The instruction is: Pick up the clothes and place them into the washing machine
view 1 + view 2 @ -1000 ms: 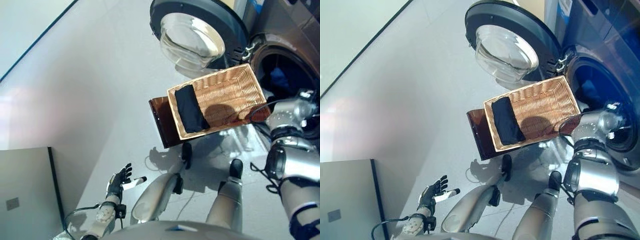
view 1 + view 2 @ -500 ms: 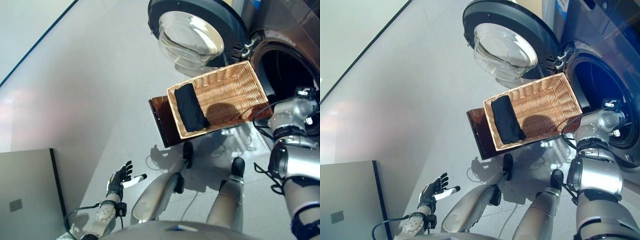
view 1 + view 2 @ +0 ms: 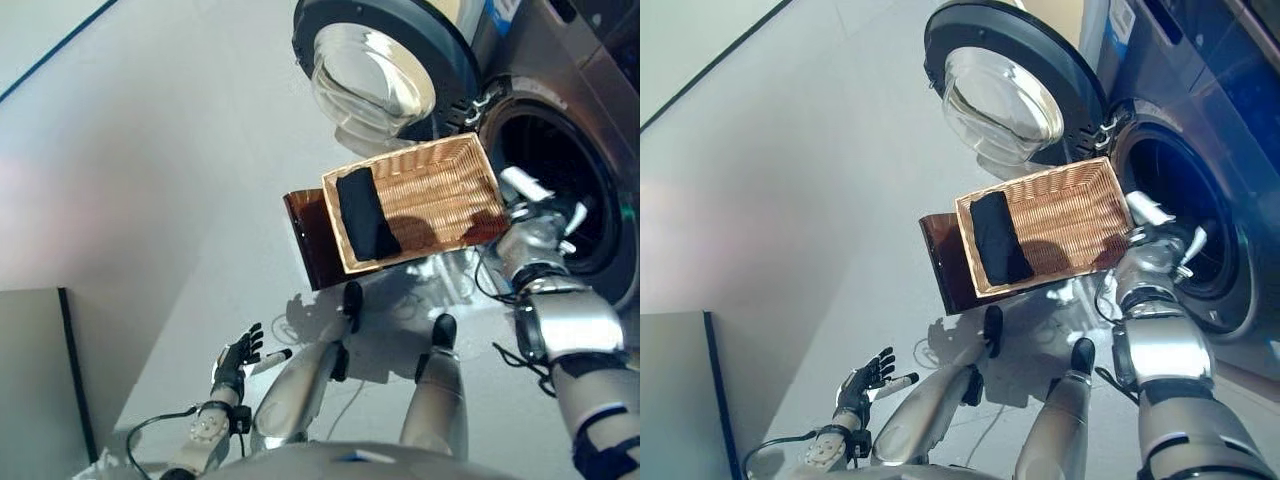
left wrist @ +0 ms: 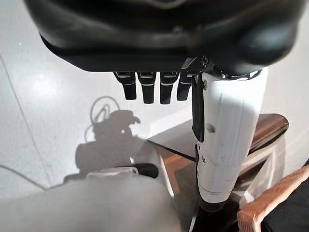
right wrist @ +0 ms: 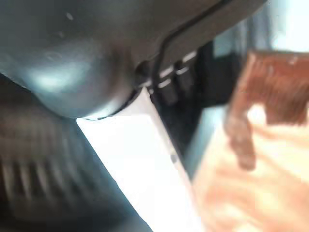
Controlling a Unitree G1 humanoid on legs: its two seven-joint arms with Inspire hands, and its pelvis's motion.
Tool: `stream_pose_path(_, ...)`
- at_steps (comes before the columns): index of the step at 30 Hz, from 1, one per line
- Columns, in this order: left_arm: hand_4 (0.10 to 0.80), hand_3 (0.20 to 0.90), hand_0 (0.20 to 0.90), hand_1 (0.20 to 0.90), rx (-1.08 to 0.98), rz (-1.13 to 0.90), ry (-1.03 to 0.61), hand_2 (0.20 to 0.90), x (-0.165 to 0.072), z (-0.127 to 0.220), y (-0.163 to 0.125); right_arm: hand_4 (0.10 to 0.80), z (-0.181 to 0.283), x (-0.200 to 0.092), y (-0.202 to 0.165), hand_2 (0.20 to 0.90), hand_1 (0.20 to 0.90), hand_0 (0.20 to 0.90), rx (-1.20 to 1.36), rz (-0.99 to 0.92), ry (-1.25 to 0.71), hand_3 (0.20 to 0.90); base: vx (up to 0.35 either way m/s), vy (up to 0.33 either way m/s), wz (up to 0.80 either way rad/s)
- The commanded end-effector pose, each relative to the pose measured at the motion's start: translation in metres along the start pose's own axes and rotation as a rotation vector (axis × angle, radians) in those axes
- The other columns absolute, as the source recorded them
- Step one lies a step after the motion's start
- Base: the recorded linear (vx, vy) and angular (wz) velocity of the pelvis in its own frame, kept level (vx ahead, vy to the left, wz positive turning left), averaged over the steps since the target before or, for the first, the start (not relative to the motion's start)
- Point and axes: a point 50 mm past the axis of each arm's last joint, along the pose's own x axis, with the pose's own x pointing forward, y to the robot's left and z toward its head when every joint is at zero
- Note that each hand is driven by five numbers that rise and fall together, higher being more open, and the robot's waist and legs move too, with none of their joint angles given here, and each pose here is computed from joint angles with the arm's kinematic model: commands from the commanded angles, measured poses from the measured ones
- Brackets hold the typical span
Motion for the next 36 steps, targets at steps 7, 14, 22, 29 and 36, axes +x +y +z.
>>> stream_pose_path(7,0.800,0.900,0.900,0.900,0.045,0.121,0.000,0.900,0.001,0.004,0.036,0.800,0.010,-0.010,0.027,0.900,0.900,0.900,-0.171,0.149,-0.134,0.900,-0.010,-0.015,0.15)
stream_pose_path(14,0.800,0.900,0.900,0.900,0.103,0.171,-0.096,0.900,0.008,0.028,0.050,0.800,0.009,-0.015,0.038,0.900,0.900,0.900,-0.187,0.164,-0.128,0.900,-0.010,-0.029,0.23)
stream_pose_path(22,0.800,0.900,0.900,0.900,0.085,0.222,-0.224,0.900,0.012,0.060,0.061,0.800,0.006,-0.019,0.044,0.900,0.900,0.900,-0.191,0.159,-0.113,0.900,0.030,-0.007,0.22)
stream_pose_path(29,0.800,0.900,0.900,0.900,0.073,0.230,-0.297,0.900,0.015,0.079,0.061,0.800,0.003,-0.022,0.049,0.900,0.900,0.900,-0.196,0.164,-0.088,0.900,0.049,-0.008,0.15)
stream_pose_path(36,0.800,0.900,0.900,0.900,0.065,0.258,-0.314,0.900,0.015,0.084,0.066,0.800,0.013,-0.022,0.053,0.900,0.900,0.900,-0.179,0.162,-0.106,0.900,0.015,0.008,0.12)
